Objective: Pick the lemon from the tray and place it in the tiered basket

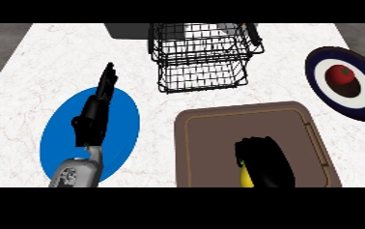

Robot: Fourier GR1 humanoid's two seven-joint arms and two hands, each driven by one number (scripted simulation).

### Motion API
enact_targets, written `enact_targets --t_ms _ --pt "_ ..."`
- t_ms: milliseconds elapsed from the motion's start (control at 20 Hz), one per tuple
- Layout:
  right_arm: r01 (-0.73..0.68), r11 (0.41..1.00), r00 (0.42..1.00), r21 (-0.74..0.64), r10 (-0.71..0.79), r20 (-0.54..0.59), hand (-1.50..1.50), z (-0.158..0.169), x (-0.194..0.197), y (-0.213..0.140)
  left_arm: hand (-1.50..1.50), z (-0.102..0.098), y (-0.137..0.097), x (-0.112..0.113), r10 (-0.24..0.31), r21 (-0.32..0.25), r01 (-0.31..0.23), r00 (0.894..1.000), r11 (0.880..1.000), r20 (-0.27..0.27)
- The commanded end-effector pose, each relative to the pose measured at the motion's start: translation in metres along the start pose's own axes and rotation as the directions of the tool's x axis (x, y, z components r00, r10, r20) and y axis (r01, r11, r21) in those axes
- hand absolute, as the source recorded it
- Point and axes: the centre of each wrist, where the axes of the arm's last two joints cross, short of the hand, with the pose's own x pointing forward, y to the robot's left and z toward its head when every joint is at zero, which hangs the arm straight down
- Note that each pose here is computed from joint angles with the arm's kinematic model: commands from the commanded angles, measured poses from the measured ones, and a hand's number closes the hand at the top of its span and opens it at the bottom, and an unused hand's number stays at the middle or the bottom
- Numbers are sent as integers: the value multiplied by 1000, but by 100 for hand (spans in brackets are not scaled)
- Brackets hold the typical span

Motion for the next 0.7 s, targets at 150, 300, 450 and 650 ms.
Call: enact_targets --t_ms 150,300,450,650 --pt "-163 983 971 82 174 -161 150 -24 103 -5 0 -2 -15 4 8 -52 -7 1000 999 19" --pt "-157 987 959 40 162 -234 150 -39 116 -20 0 -9 -19 6 12 -65 -11 1000 998 9" --pt "-161 987 946 -14 150 -289 150 -41 133 -29 0 -11 -19 14 6 -54 -5 1000 999 20" --pt "-139 979 939 -147 84 -333 150 -42 146 -68 0 -2 -12 2 10 -61 -9 1000 998 15"
